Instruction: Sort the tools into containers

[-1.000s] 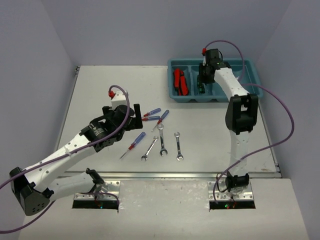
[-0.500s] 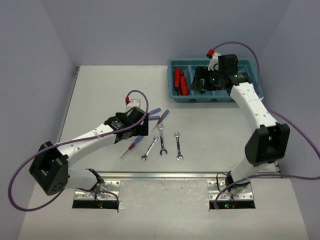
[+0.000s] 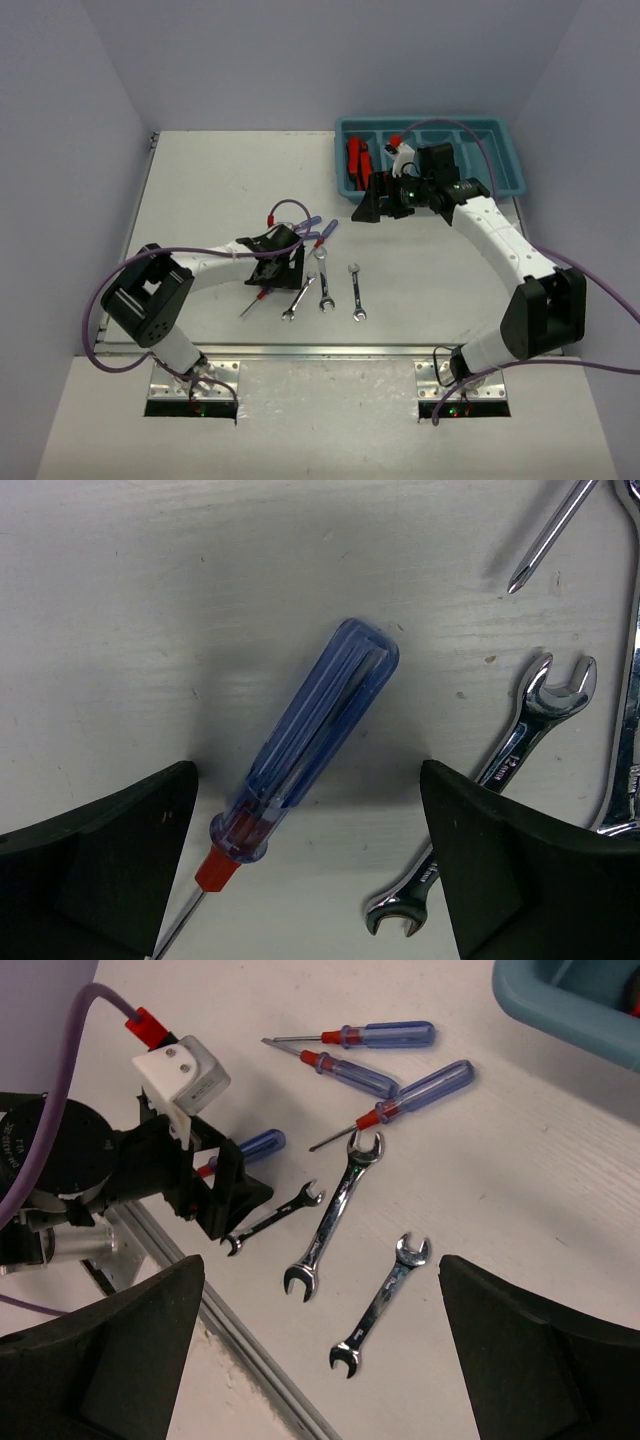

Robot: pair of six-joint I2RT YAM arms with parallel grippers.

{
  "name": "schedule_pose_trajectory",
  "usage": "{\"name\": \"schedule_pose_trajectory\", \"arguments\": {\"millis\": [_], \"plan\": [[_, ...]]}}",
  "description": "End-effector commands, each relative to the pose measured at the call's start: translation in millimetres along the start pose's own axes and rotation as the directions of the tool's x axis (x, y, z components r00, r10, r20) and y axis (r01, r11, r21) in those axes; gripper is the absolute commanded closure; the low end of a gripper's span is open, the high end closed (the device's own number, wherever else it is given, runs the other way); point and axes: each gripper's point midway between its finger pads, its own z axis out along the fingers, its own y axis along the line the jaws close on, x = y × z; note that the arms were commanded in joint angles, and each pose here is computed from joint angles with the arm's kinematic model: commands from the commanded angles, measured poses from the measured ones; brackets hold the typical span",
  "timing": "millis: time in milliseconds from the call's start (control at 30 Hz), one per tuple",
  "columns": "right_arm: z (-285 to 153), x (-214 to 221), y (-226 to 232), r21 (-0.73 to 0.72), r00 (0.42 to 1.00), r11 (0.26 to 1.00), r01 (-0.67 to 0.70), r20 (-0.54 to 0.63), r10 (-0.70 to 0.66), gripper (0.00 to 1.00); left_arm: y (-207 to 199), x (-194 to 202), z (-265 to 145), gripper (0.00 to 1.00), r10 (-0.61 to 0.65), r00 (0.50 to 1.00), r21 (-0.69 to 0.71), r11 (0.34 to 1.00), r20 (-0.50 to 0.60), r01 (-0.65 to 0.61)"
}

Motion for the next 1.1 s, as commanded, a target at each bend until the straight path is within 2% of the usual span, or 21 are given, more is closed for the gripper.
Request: {"name": "schedule_pose_trajectory", "arguments": {"millis": [0,100,133,200,233,300,533,667,800,900,1067], "plan": [[-4.1,-13.1,27.5,-0.089,0.996,0.994,0.064,0.064,-0.059,0.01,-3.4,13.9,10.6,0.19,-0.021,0.999,0.038,0.999,-0.037,0.022],[-4.1,-11.4,33.2,-0.116,0.997,0.992,0.051,0.069,-0.043,0.01,2.3,21.3,11.2,0.45,-0.031,0.998,0.018,0.999,-0.05,0.032],[-5.8,-11.6,36.3,-0.126,0.996,0.99,0.055,0.077,-0.046,0.01,4.6,22.4,11.9,0.62,-0.038,0.998,0.007,0.999,-0.048,0.038],[-5.3,-9.6,39.2,-0.148,0.995,0.987,0.055,0.086,-0.043,0.01,8.0,26.7,13.0,0.85,-0.052,0.997,-0.006,0.999,-0.056,0.052],[-5.7,-9.4,40.3,-0.154,0.995,0.987,0.055,0.092,-0.041,0.01,9.0,27.5,13.1,0.93,-0.057,0.997,-0.011,0.998,-0.055,0.057],[-5.9,-10.1,42.0,-0.163,0.995,0.985,0.056,0.093,-0.041,0.01,11.0,24.4,10.7,0.99,-0.067,0.997,-0.02,0.998,-0.035,0.066],[0.2,7.1,62.2,-0.324,0.998,0.945,0.038,0.058,-0.021,0.01,11.8,-9.1,-22.4,1.0,-0.154,0.983,-0.001,0.988,0.103,0.155],[18.0,37.5,83.3,-0.442,1.0,0.897,0.025,0.012,-0.023,0.01,-7.1,-44.6,-62.5,1.0,-0.281,0.933,0.169,0.954,0.224,0.247],[35.1,55.6,114.2,-0.534,0.999,0.845,0.037,0.033,-0.023,0.01,-31.9,-75.3,-104.2,1.0,-0.419,0.863,0.383,0.874,0.282,0.299],[47.8,66.0,138.5,-0.585,0.996,0.81,0.039,0.09,0.016,0.01,-51.1,-101.6,-138.0,1.0,-0.539,0.789,0.557,0.768,0.296,0.316],[75.3,74.5,163.3,-0.567,0.996,0.821,0.059,0.093,-0.008,0.16,-73.9,-117.3,-171.2,1.0,-0.628,0.742,0.717,0.627,0.233,0.305]]}}
